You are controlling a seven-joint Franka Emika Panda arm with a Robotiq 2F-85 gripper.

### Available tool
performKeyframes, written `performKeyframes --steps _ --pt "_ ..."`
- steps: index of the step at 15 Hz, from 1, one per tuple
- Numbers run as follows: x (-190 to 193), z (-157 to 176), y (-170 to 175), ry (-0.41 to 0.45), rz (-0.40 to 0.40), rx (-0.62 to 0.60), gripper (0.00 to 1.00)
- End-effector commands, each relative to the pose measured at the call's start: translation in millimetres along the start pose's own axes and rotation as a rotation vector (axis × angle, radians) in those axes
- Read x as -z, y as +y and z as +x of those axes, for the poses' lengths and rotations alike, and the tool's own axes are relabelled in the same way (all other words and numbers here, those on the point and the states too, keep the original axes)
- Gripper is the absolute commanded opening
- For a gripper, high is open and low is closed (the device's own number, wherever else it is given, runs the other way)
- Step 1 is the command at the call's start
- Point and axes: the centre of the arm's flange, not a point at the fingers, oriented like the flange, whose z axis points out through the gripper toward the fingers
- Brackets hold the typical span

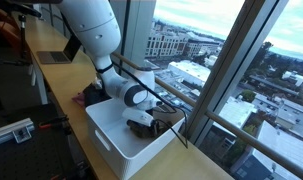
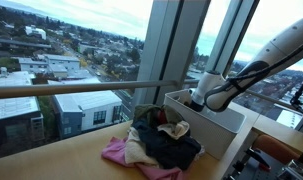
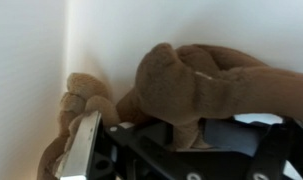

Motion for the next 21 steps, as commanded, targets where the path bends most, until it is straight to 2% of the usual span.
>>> performKeyframes --steps 1,3,8,12,17,18,19,21 --pt "-16 2 -14 0.003 -0.011 0.010 0.05" --pt "-10 1 -17 0.004 -0.012 0.011 0.00" --pt "38 2 -29 0.032 -0.025 0.019 0.00" --pt "127 10 -29 0.115 -0.060 -0.001 0.00" --pt "250 19 -21 0.232 -0.171 0.010 0.00" --pt "261 15 -18 0.238 -0.182 0.012 0.00" --pt "263 14 -14 0.239 -0.189 0.012 0.25" --pt "250 12 -6 0.219 -0.193 0.007 0.33"
